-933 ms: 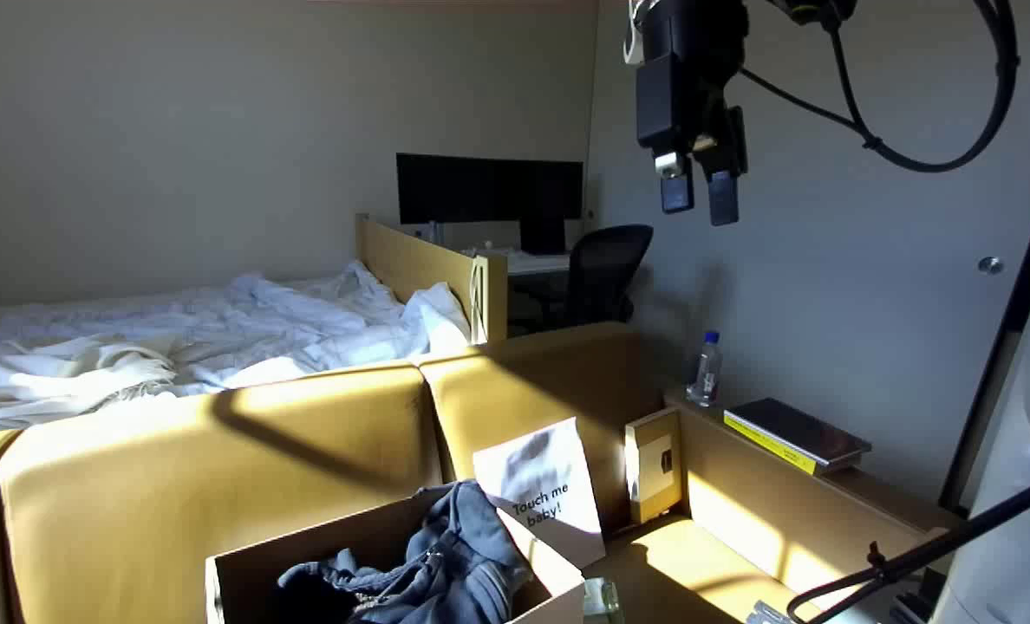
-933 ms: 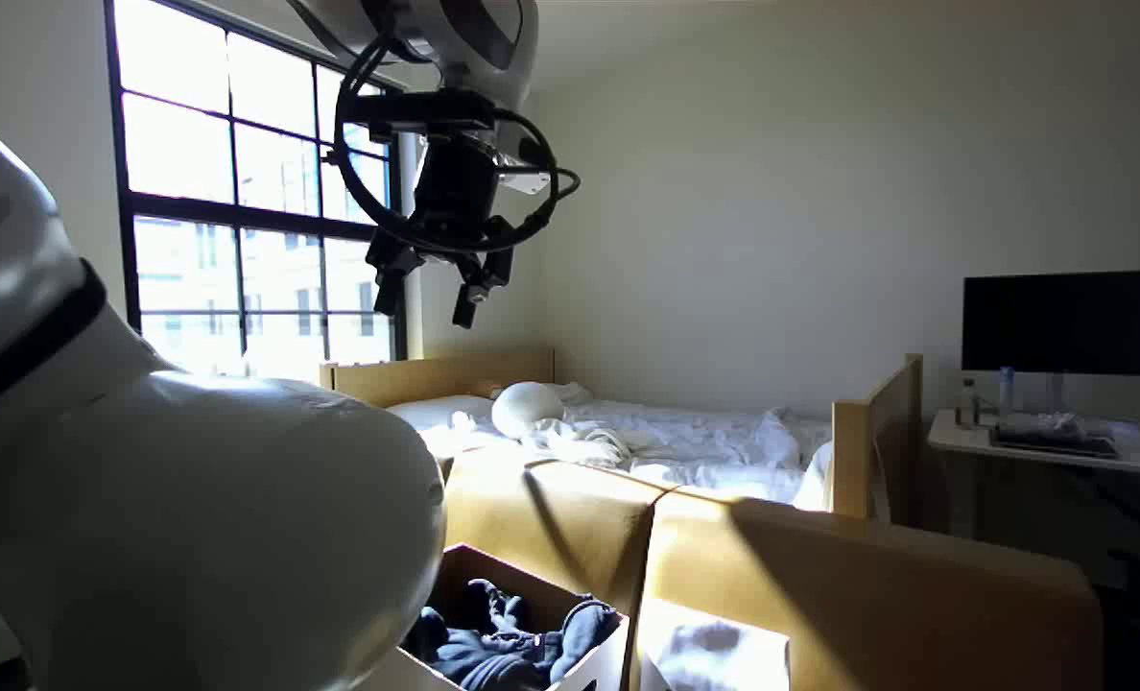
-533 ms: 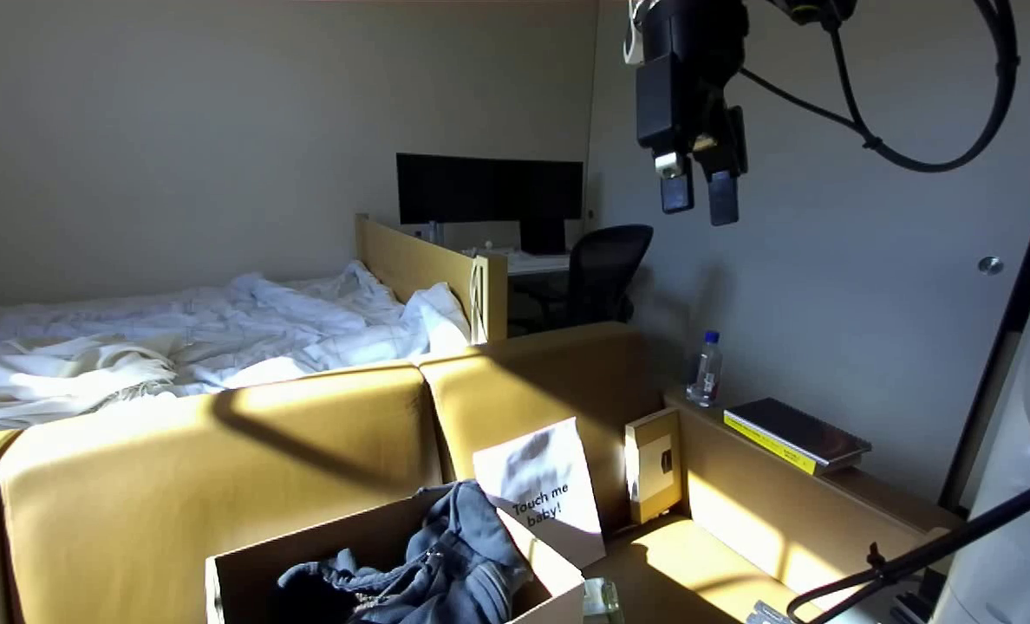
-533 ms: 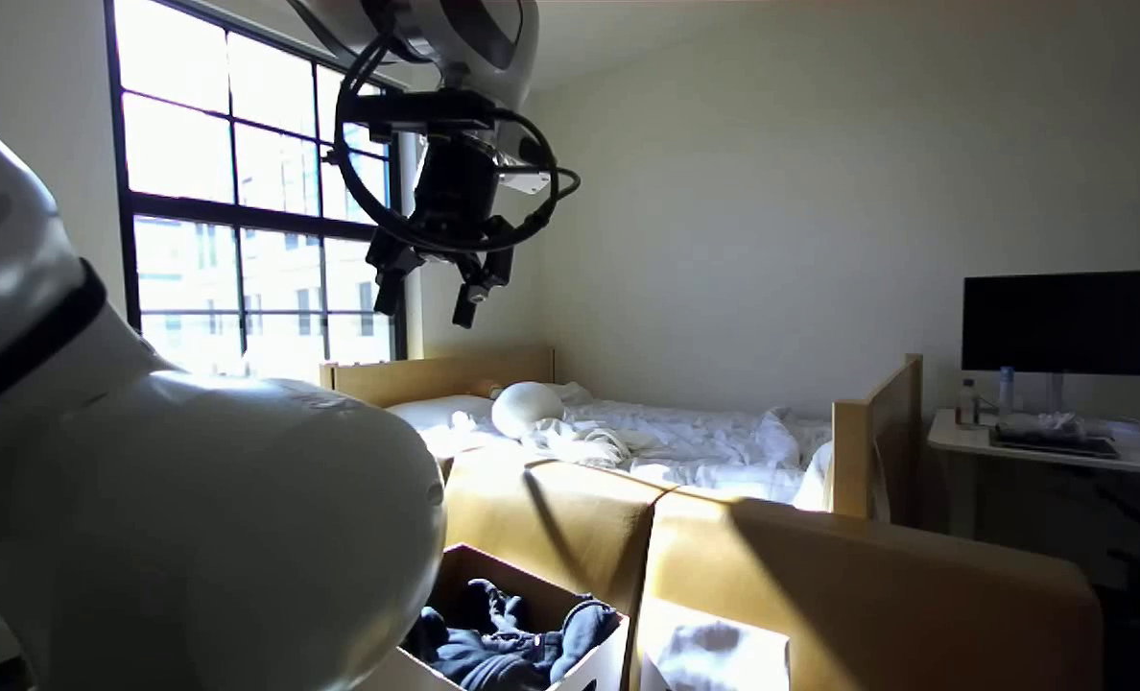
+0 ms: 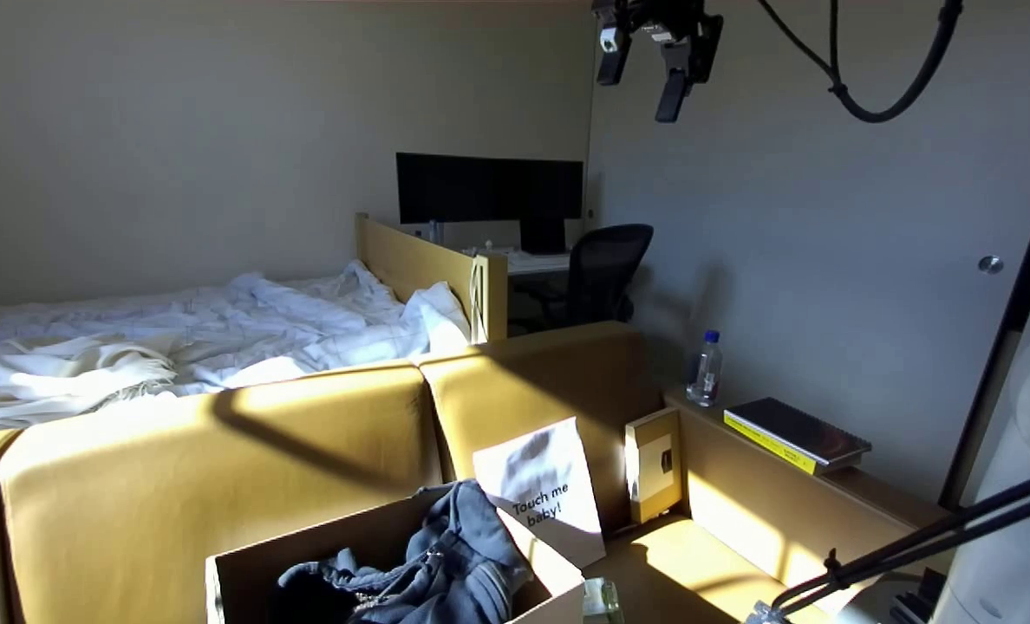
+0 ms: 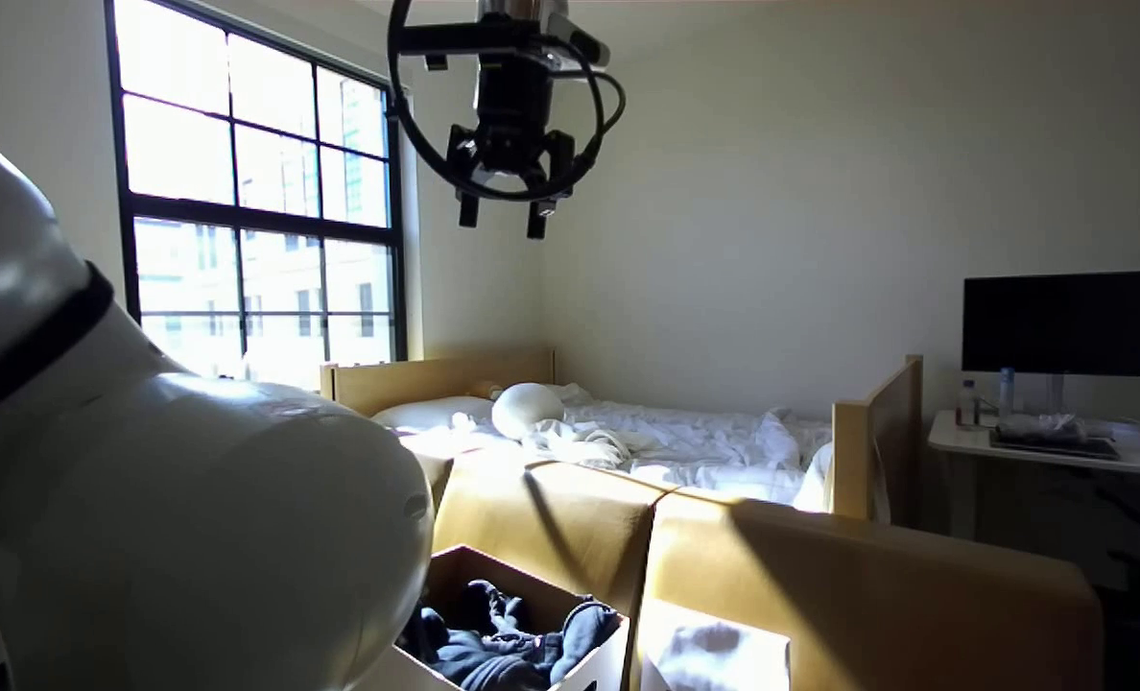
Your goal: Put the bottle and the white paper bag in the box, respectively
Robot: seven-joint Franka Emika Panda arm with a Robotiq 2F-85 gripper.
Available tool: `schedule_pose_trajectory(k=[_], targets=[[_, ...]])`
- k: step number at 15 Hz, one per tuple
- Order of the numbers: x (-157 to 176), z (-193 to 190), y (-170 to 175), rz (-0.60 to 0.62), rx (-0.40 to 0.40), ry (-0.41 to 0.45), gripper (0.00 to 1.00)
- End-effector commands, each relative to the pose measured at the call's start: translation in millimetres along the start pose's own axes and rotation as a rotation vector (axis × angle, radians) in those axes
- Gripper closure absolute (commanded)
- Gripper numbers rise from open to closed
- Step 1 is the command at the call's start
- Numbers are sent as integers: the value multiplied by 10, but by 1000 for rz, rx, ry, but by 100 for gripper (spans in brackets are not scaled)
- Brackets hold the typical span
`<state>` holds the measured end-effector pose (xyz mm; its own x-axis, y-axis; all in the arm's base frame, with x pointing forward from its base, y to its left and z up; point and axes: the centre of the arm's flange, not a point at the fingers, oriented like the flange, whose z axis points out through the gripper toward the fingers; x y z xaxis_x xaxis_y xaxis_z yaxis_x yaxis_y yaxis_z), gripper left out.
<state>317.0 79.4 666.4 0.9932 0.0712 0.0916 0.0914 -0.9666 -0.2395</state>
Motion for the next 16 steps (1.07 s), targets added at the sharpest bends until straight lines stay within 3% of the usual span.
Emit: schedule_pose_trajectory(k=[1,7,11,12,14,16], targets=[[555,-710,429,119,76,151,0],[1220,-1328,1931,384,102,458,0],[1381,-1272,3033,610,82,614,0],[1215,-1270,2733,538,70,566,0],[1255,-1190,2925,565,58,560,0],[1274,-1208,2824,547,61,561,0]])
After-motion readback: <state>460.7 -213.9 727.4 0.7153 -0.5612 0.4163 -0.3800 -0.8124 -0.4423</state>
